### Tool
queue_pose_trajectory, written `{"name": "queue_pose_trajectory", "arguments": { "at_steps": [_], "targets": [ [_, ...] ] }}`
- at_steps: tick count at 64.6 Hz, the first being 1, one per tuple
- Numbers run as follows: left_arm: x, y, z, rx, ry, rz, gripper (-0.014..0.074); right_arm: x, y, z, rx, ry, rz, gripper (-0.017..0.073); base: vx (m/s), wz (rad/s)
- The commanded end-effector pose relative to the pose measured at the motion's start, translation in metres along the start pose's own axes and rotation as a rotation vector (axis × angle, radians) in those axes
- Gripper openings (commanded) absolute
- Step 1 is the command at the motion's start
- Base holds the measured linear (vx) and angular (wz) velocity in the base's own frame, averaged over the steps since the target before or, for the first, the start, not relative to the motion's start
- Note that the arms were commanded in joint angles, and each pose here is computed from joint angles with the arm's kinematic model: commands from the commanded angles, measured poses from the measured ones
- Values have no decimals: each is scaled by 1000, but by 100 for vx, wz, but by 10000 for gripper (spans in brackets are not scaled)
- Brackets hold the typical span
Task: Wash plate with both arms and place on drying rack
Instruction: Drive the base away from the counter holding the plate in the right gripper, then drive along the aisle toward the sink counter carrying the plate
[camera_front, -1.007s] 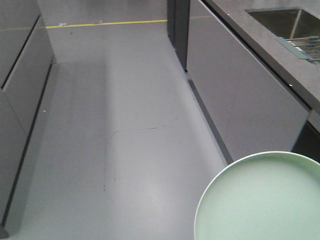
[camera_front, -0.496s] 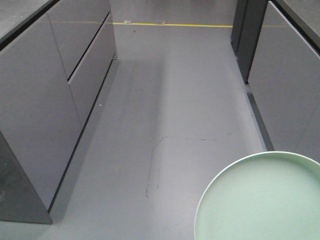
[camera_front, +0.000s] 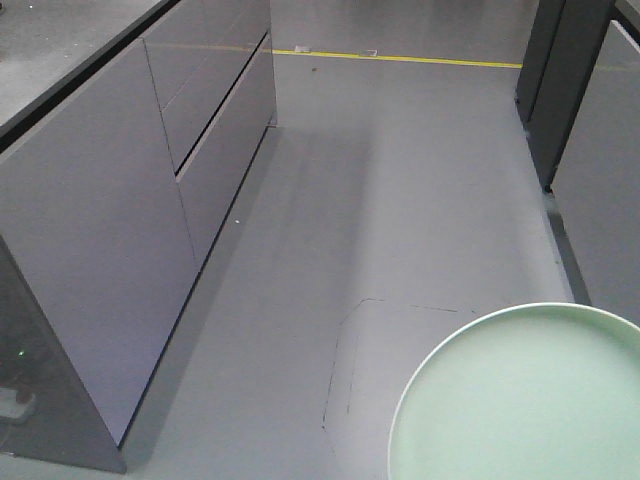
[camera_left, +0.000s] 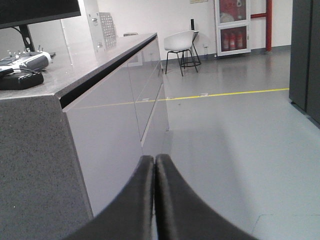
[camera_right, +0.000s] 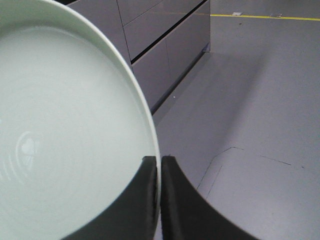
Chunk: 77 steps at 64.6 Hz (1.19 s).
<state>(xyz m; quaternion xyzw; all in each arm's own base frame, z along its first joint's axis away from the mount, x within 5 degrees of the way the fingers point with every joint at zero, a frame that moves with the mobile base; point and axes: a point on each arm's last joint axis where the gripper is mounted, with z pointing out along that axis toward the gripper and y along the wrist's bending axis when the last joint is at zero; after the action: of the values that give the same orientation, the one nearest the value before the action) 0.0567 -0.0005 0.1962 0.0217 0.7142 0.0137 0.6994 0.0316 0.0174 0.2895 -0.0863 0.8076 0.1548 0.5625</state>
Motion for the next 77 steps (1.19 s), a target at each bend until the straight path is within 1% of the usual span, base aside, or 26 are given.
{"name": "queue_pose_trajectory", "arguments": {
  "at_steps": [1,35,77],
  "targets": [
    [0,0,0,-3,-60,-11,-6,-13,1,-2,-5,-87,4,-2,25,10],
    [0,0,0,-3,-60,-11,-6,-13,1,-2,-5,-87,4,-2,27,2],
    [0,0,0,-3,-60,-11,-6,-13,1,-2,-5,-87,4,-2,28,-5]
  ]
}}
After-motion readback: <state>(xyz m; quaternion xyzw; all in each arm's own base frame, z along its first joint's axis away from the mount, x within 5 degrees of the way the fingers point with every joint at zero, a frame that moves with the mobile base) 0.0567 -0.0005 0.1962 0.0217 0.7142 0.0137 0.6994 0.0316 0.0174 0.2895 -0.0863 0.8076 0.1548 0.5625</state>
